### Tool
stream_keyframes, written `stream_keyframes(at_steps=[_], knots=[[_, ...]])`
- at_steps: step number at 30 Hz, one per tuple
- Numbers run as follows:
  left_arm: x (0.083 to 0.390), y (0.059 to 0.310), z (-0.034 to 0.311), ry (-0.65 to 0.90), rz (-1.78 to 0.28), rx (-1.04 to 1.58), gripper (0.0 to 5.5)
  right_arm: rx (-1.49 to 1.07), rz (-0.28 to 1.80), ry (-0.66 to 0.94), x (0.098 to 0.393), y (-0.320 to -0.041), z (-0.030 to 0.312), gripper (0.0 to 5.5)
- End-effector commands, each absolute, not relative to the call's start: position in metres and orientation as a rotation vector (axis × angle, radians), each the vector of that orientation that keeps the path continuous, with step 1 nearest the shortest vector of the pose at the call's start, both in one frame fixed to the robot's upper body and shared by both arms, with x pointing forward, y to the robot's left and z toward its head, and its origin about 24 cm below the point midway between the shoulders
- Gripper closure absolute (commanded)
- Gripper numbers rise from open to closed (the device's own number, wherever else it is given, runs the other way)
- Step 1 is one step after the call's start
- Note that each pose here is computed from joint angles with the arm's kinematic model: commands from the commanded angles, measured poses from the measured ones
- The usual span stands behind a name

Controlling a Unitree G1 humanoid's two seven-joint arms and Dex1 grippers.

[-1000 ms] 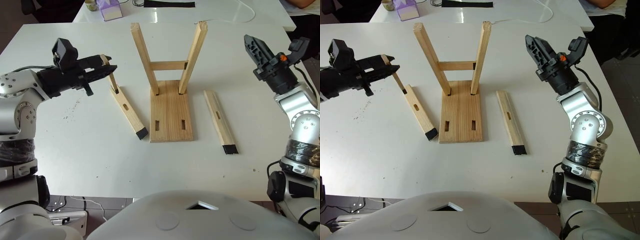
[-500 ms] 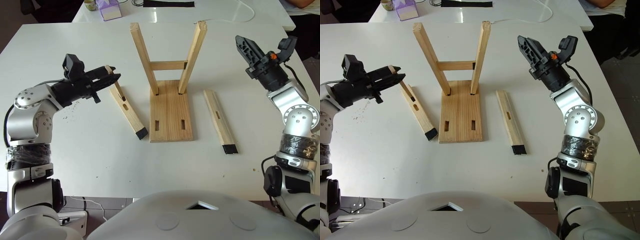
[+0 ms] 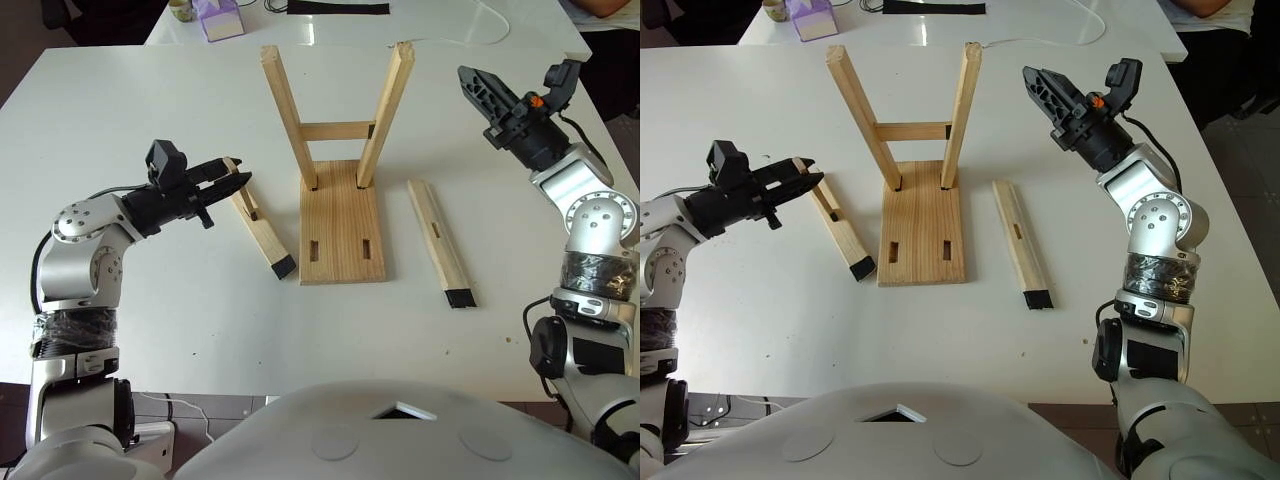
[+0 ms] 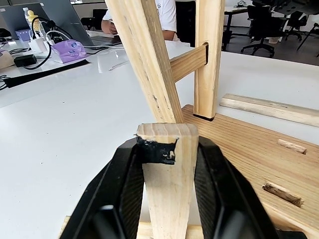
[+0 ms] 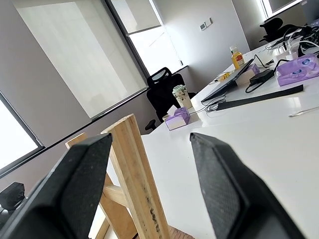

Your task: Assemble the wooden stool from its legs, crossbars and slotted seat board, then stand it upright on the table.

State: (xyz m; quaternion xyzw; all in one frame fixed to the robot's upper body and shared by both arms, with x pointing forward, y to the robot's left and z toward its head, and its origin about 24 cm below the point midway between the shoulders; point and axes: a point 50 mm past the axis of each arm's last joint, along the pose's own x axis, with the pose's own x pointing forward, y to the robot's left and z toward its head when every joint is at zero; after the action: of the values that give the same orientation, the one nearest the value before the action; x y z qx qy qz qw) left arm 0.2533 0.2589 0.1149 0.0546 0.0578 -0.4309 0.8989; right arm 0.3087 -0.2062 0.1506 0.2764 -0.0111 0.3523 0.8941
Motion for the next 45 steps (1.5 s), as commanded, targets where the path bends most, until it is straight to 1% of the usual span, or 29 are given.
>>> stream_keyframes(at_steps=[1, 3, 7, 12, 16, 21, 25, 33, 41, 45], knots=[[0.245, 0.274, 0.093, 0.267, -0.876, 0.158, 4.19, 0.572, 0.721, -0.018, 0.304, -0.207, 0.147, 2.62], [0.245, 0.279, 0.089, 0.297, -0.886, 0.156, 4.19, 0.58, 0.708, -0.012, 0.301, -0.207, 0.143, 2.62], [0.247, 0.279, 0.086, 0.303, -0.907, 0.123, 4.19, 0.588, 0.703, -0.012, 0.299, -0.206, 0.141, 2.62], [0.235, 0.281, 0.075, 0.334, -0.892, 0.079, 4.19, 0.59, 0.697, -0.006, 0.298, -0.208, 0.141, 2.62], [0.22, 0.283, 0.057, 0.424, -0.89, 0.046, 4.19, 0.603, 0.688, -0.004, 0.295, -0.205, 0.138, 2.62], [0.226, 0.285, 0.06, 0.445, -0.889, 0.035, 4.19, 0.622, 0.672, 0.013, 0.288, -0.202, 0.132, 2.62], [0.222, 0.286, 0.053, 0.481, -0.901, 0.037, 4.19, 0.634, 0.657, 0.034, 0.284, -0.201, 0.128, 2.62], [0.229, 0.285, 0.051, 0.475, -0.902, 0.05, 4.19, 0.647, 0.645, 0.036, 0.284, -0.197, 0.126, 2.62], [0.252, 0.283, 0.061, 0.447, -0.944, 0.097, 4.19, 0.665, 0.619, 0.009, 0.286, -0.193, 0.124, 2.62], [0.268, 0.28, 0.072, 0.387, -0.925, 0.136, 4.19, 0.668, 0.597, -0.002, 0.285, -0.198, 0.122, 2.62]])
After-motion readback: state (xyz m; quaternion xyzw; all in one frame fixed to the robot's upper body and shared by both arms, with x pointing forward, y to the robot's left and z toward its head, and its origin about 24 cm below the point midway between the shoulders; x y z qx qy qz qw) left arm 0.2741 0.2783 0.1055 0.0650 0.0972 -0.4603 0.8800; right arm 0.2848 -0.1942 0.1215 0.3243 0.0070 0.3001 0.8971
